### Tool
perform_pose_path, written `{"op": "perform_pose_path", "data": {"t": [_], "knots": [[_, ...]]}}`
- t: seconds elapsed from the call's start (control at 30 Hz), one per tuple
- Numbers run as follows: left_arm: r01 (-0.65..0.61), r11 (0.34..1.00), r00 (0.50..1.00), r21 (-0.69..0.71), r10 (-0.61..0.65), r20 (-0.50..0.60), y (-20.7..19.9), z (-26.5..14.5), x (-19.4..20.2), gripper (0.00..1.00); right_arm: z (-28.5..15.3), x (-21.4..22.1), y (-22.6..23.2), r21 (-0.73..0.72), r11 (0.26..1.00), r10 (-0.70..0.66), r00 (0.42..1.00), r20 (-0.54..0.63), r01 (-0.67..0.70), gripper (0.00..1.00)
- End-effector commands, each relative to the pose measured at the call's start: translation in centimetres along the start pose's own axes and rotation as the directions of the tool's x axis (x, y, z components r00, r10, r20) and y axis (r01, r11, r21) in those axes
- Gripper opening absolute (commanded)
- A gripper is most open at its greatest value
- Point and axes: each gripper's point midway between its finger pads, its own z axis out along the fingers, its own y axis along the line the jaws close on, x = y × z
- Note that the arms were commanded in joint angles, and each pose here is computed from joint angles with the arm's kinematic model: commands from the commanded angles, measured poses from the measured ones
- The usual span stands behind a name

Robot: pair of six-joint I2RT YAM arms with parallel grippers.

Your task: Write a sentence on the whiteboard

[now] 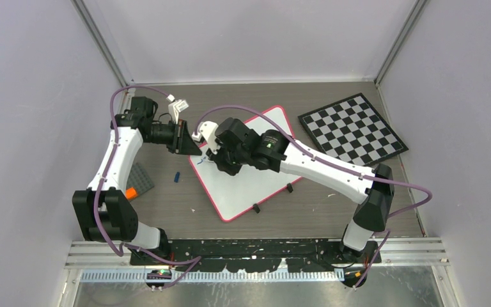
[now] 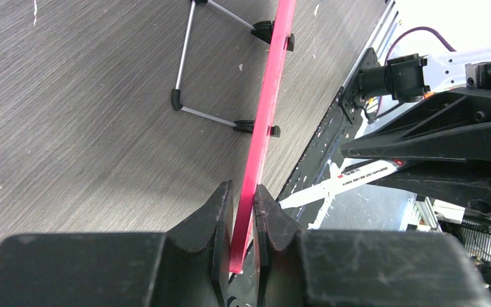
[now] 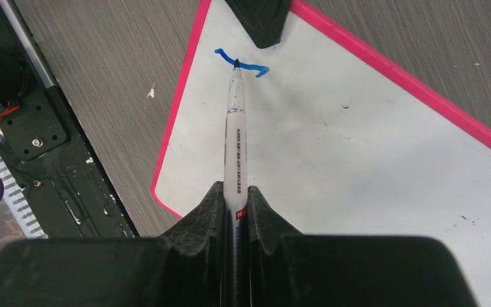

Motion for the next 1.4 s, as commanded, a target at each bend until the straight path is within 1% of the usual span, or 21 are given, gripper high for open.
{"op": "perform_pose_path", "data": {"t": [0.0,0.5,1.0,1.23,1.37], "knots": [[-0.016,1.000,1.000,-0.021,0.016,0.013,-0.2,-0.5,-0.8,0.00,-0.8,-2.4,-0.8,0.043,0.999,-0.014,0.998,0.063,0.011,0.00],[-0.020,0.999,1.000,-0.027,0.020,0.011,-0.2,-0.5,-0.6,0.00,0.7,0.0,-0.8,0.045,0.999,-0.029,1.000,-0.006,0.030,0.00],[-0.016,1.000,1.000,-0.027,0.016,0.007,-0.1,-0.5,-0.6,0.00,0.8,2.9,0.1,0.003,1.000,-0.020,0.997,-0.073,0.020,0.00],[-0.015,0.999,1.000,-0.029,0.015,0.006,0.0,-0.5,-0.7,0.00,0.3,3.0,1.5,-0.061,0.998,-0.025,0.997,-0.069,0.021,0.00],[-0.017,0.999,1.000,-0.029,0.017,0.007,-0.1,-0.5,-0.7,0.00,-0.7,1.8,1.7,-0.078,0.997,-0.029,0.999,-0.035,0.026,0.00]]}}
